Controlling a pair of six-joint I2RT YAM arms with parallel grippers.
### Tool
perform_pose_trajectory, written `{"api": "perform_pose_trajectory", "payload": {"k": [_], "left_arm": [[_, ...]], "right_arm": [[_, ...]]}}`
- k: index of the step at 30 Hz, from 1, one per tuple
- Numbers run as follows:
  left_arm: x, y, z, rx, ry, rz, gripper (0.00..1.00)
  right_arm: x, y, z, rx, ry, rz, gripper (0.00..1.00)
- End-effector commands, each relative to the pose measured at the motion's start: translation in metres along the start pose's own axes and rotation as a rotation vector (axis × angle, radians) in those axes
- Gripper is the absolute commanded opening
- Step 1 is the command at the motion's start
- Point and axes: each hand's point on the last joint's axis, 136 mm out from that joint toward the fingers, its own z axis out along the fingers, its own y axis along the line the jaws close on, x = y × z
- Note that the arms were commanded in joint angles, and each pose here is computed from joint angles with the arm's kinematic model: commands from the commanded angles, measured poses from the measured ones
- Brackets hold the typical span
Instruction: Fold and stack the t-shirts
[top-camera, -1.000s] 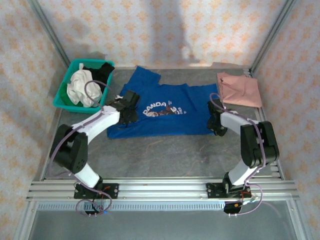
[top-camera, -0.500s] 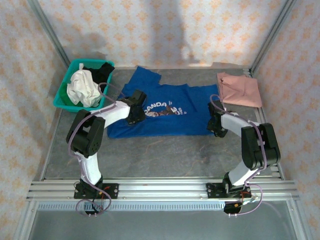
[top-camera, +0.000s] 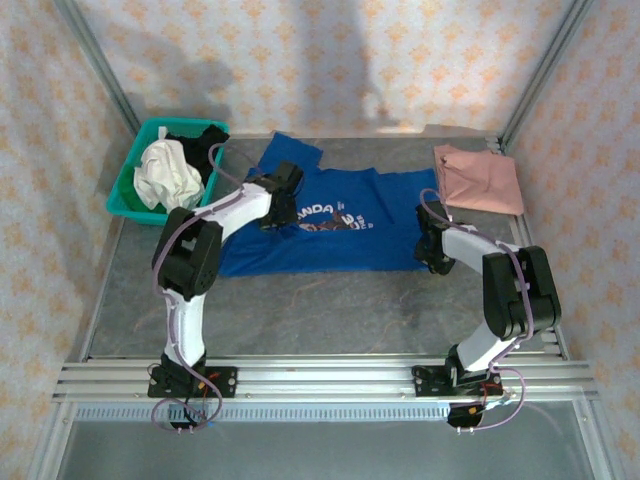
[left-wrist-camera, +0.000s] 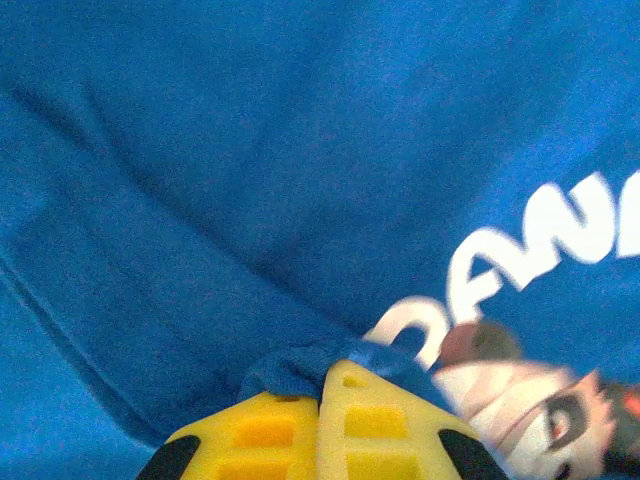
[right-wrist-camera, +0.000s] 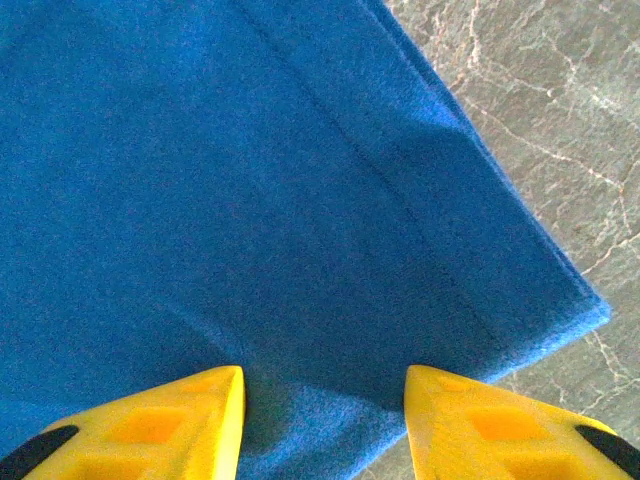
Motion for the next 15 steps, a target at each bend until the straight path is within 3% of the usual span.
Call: {"api": "perform_pose_trajectory", "payload": {"k": [1, 3, 5, 6, 15], "left_arm": [[-0.011, 0.009, -0.005, -0.097, -0.006, 0.095, 0.0], [-0.019, 0.004, -0.006, -0.093, -0.014, 0.11, 0.08], [-0.029, 0.0, -0.007, -0.101, -0.028, 0.12, 0.36], [-0.033, 0.0, -0.008, -0.11, -0.033, 0.123, 0.43], [-0.075, 0.0, -0.051, -0.09, -0.141, 0.111, 0.56]], "right_arm": [[0.001, -0.007, -0.006, 0.013, -0.001, -0.015, 0.46], [0.0, -0.008, -0.008, 0.014, -0.003, -0.017, 0.46], [-0.001, -0.008, -0.011, 0.019, -0.009, -0.019, 0.46], [-0.003, -0.008, -0.013, 0.015, -0.012, -0.021, 0.46], [-0.023, 0.036, -0.05, -0.116, -0.088, -0.079, 0.49]]}}
